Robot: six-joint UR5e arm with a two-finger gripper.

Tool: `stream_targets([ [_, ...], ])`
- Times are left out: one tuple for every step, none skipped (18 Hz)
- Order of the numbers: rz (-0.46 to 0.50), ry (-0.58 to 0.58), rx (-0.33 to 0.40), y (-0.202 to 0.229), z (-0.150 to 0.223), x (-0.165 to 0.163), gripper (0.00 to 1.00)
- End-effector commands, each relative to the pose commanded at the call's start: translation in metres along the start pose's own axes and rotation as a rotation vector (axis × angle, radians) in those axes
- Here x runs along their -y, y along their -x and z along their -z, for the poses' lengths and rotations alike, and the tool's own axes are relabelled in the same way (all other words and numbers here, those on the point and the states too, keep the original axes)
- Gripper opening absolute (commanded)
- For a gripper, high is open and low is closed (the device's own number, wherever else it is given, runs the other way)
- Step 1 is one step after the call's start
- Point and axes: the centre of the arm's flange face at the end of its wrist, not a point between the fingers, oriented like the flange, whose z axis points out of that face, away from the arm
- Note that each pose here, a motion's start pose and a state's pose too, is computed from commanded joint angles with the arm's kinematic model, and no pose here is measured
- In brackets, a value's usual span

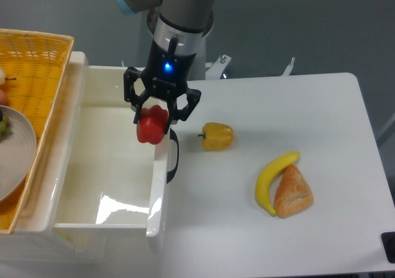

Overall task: Place the red pepper in the upper white drawer
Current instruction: 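Lower the red pepper into the white drawer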

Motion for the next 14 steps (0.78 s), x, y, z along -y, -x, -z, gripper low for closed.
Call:
stream_targets([
  [-0.003, 0.003, -0.003, -0.004, -0.001, 0.0, 0.54],
  [-0.002, 0.008, -0.007, -0.004, -0.003, 0.0, 0.54],
  [0.002, 0.019, -0.014, -0.006, -0.004, -0.001, 0.55],
  [0.0, 0.031, -0.023, -0.009, -0.008, -0.002, 0.55],
  [0.001, 0.045, -0.033, -0.012, -0.014, -0.002, 0.56],
  [-0.003, 0.061, -0.045, -0.016, -0.02, -0.002, 0.56],
  [-0.003, 0.067, -0.049, -0.018, -0.022, -0.002, 0.56],
  [-0.004, 0.07, -0.053, -0.019, -0.024, -0.003, 0.56],
  [-0.003, 0.074, -0.056, -0.02, -0.026, -0.004, 0.56],
  [-0.001, 0.078, -0.058, -0.019, -0.027, -0.005, 0.56],
  [0.002, 0.087, -0.063, -0.019, -0.032, -0.007, 0.57],
  [0.007, 0.098, -0.071, -0.017, -0.038, -0.01, 0.56],
  [0.01, 0.105, -0.08, -0.016, -0.043, -0.011, 0.56],
  [0.004, 0.109, -0.084, -0.019, -0.046, -0.01, 0.56],
])
